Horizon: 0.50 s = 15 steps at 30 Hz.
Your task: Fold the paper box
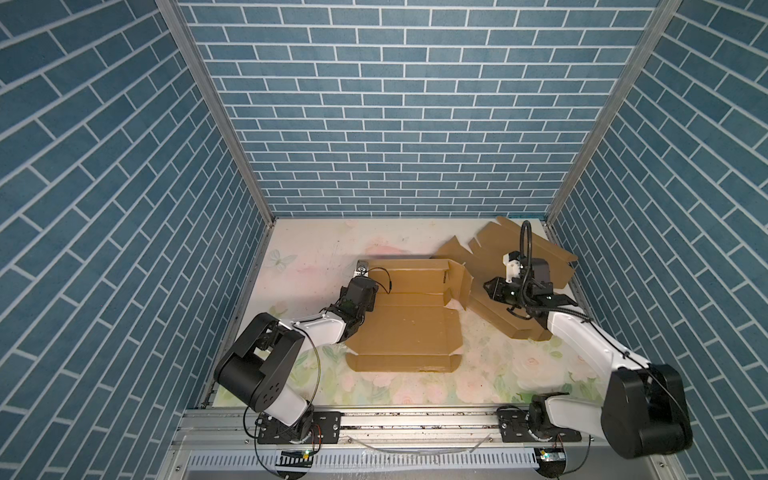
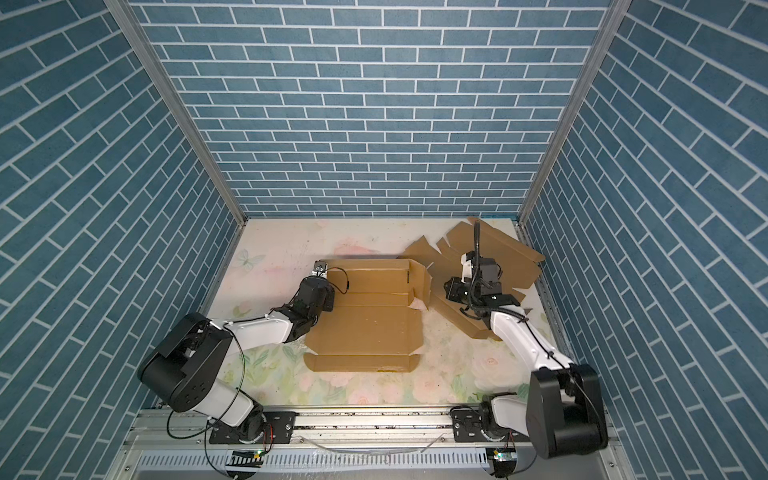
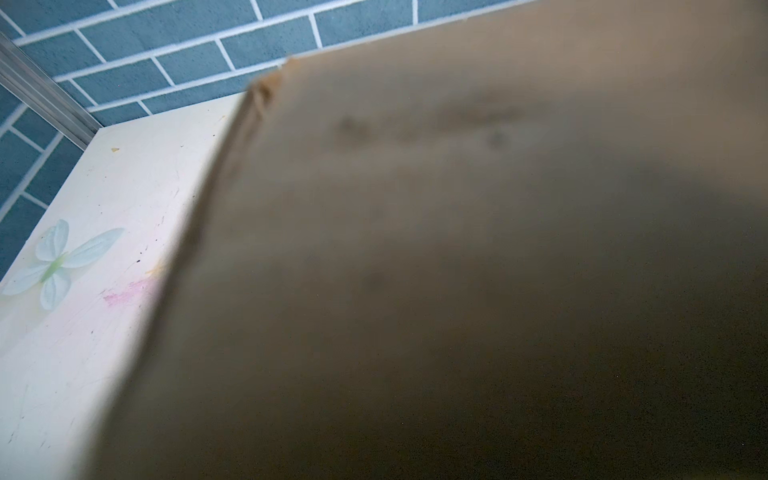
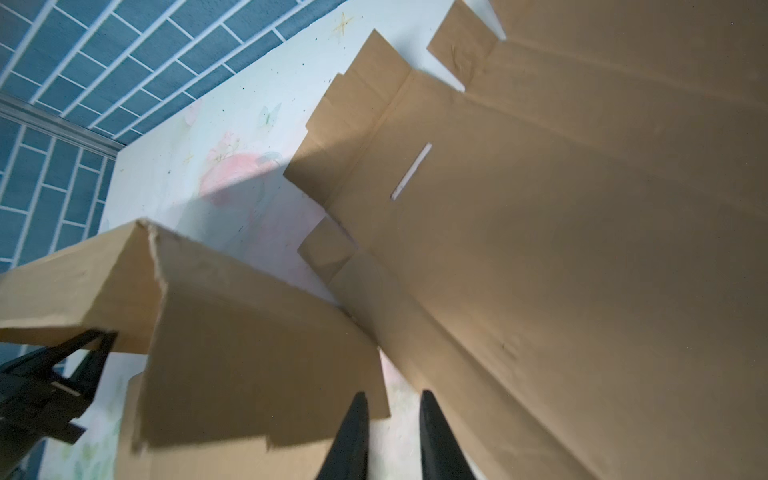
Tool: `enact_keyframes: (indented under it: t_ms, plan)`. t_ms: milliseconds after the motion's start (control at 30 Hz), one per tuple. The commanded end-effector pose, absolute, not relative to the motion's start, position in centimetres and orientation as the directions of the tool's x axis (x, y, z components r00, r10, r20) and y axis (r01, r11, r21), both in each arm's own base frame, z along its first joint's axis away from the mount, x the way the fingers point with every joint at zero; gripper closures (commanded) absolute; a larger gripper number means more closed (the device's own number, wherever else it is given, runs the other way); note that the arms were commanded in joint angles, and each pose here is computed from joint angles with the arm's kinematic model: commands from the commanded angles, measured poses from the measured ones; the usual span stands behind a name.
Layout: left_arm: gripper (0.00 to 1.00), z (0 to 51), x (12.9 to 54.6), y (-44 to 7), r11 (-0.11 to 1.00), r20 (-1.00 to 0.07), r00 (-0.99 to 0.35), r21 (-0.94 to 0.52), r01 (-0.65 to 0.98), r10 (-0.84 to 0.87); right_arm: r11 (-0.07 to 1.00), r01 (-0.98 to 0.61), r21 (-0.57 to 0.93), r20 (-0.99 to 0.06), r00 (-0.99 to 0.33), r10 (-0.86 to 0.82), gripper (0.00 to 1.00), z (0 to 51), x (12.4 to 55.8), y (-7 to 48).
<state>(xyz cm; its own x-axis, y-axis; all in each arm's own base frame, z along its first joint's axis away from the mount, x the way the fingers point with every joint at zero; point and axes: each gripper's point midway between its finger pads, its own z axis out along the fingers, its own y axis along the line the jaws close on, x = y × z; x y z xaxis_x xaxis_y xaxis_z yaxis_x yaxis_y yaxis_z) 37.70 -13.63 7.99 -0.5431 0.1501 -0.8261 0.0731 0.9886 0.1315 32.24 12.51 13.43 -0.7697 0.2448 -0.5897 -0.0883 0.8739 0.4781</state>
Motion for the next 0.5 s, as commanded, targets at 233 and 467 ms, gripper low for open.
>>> enact_keyframes:
  t_ms: [233,467]
  plan:
    - [1.0,6.4,36.9,-12.8,0.976,-0.766,-0.606,0.197,0.097,0.215,0.899,-0.107,0.424,-0.638,-0.74,0.213,0.97,9.3,26.8,17.7]
    - [1.0,6.2,36.9,-12.8,0.974,-0.757,-0.615,0.204,0.1,0.222,0.922,-0.204,0.328,-0.664,-0.744,0.071,0.99,6.5,27.8,21.1]
